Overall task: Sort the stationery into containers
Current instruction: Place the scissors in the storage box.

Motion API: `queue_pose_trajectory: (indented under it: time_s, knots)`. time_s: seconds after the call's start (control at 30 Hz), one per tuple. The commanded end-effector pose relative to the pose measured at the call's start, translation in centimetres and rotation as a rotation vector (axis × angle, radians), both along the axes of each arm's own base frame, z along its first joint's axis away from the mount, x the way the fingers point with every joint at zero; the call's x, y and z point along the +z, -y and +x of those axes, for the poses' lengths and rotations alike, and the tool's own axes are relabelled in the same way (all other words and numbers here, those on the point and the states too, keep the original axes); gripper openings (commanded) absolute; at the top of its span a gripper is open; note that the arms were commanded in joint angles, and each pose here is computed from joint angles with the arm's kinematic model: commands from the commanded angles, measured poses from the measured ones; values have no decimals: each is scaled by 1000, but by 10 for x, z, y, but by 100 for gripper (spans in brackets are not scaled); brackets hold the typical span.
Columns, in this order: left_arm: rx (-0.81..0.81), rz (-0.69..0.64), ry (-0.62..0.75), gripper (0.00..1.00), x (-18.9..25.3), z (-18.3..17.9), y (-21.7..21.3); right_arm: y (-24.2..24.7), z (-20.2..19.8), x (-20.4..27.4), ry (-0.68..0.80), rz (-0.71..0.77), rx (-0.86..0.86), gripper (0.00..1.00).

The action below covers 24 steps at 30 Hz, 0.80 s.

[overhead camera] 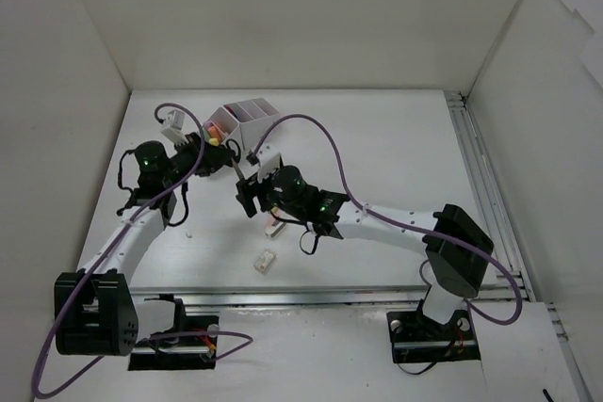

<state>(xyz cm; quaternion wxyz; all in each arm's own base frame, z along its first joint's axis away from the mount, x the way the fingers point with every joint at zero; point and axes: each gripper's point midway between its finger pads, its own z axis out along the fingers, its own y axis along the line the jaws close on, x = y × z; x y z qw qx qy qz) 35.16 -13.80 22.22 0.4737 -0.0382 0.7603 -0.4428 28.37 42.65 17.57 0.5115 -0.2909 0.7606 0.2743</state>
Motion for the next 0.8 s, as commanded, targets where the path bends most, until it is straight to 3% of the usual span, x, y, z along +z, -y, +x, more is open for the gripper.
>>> queue_pose_trajectory:
  time_s: [0.0, 0.03, 0.07, 0.4, 0.43, 0.47, 0.6, 0.63, 0.77]
  knots:
    - [44, 78, 297, 0, 81, 27, -10, 16, 16, 81, 122, 176, -63, 72]
    - [48, 86, 316, 0, 88, 30, -10, 26, 20, 90, 130, 191, -85, 94]
    - [50, 101, 356, 0, 103, 38, -11, 34, 21, 87, 130, 184, -97, 98]
    - [-126, 240, 576, 0, 164, 116, -4, 157, 70, 82, 171, 63, -387, 98]
    - [-144, 236, 545, 0, 148, 133, -3, 163, 75, 84, 183, 48, -392, 98]
    - [-169, 242, 604, 0, 168, 137, -4, 169, 78, 82, 179, 32, -396, 98]
    - [-212, 253, 679, 0, 175, 166, 0, 192, 103, 80, 162, 13, -397, 98]
    - [-215, 251, 658, 0, 161, 181, 0, 190, 104, 78, 151, 18, -368, 98]
    - [-166, 288, 698, 0, 177, 213, 2, 204, 118, 87, 119, 33, -370, 98]
